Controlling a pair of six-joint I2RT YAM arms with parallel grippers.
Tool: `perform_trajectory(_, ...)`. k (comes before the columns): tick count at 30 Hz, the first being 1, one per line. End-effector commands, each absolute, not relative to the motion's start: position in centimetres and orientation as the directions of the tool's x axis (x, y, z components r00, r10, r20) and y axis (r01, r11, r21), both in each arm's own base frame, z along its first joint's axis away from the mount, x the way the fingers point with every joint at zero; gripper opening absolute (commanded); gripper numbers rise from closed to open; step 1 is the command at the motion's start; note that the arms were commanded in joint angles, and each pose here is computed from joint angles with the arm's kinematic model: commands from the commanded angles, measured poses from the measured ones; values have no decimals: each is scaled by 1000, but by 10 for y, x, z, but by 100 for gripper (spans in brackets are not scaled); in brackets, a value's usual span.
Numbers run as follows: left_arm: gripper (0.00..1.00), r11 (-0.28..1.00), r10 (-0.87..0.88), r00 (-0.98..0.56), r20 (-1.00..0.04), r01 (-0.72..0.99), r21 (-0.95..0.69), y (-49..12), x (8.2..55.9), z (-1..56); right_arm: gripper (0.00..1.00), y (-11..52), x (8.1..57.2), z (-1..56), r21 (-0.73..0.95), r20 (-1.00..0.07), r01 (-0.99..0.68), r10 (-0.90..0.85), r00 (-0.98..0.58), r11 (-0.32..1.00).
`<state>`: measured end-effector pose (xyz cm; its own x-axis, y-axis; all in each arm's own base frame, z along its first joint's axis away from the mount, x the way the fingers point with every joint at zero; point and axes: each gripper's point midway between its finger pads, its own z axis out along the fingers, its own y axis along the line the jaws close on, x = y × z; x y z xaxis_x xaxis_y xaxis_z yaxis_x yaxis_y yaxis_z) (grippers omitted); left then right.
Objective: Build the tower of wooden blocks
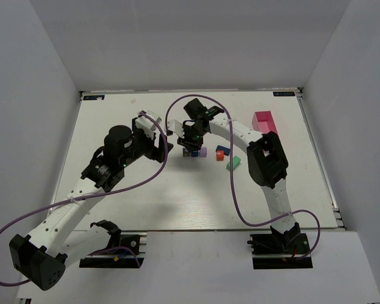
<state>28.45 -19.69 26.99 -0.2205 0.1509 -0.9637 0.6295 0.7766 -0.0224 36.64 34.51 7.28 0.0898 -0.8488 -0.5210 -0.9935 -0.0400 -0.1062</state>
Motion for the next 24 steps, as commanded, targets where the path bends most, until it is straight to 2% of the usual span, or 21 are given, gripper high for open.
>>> perform_trajectory(1, 87, 766, 144, -199, -969, 642, -18, -197, 281, 276, 2, 345, 371, 78, -132, -511, -989, -850, 125, -66)
perform_trajectory(24, 87, 761, 144, -199, -969, 649, -20, -198, 280, 276, 4, 337, 375, 66, -134, -477, -989, -871, 118, -61)
